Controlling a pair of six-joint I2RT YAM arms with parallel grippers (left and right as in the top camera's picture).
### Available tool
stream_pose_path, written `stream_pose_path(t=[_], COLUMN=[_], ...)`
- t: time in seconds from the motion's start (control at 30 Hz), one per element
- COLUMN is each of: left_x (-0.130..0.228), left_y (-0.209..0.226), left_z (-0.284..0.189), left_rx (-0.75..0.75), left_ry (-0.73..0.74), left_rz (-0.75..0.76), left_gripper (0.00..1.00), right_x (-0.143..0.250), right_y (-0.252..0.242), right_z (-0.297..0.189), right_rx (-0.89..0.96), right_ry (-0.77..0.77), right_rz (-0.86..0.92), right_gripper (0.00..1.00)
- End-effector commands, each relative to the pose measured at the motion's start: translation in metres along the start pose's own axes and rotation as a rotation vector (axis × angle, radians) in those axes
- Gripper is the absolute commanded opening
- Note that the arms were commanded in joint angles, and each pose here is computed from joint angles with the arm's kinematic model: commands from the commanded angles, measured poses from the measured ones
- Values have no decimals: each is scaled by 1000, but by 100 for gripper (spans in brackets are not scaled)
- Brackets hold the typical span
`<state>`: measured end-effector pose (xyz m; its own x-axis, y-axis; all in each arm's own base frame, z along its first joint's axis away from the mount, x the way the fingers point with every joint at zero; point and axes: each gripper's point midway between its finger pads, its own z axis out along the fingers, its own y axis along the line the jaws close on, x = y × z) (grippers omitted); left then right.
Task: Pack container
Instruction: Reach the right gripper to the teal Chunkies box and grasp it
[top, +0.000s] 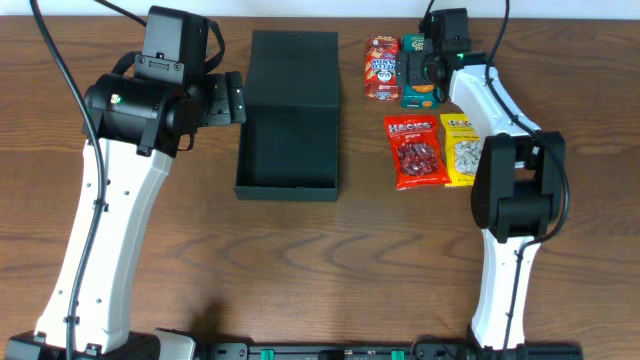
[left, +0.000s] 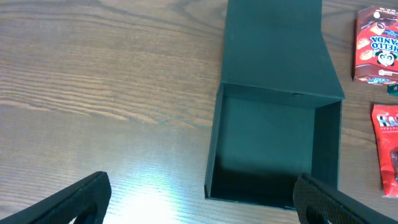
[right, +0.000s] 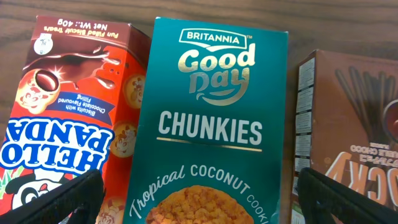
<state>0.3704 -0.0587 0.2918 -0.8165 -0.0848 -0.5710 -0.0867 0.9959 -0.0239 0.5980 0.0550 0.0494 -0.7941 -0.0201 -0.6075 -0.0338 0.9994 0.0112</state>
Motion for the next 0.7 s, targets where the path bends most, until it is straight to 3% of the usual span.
stream_pose_path(t=[0.0,0.5,0.67], left_x=[-1,0,0], left_y=[3,3,3], left_z=[-1,-1,-1], left_rx=[-11,-11,-11], left_ry=[-4,-3,-3], left_rz=[6,5,5], left_gripper=[95,95,95], right_x=[0,12,8], right_y=[-8,-10,-12], right_z=[6,28,28], right_rx=[23,31,39], right_ry=[1,15,-3], right_rz=[19,29,30], right_gripper=[99,98,86])
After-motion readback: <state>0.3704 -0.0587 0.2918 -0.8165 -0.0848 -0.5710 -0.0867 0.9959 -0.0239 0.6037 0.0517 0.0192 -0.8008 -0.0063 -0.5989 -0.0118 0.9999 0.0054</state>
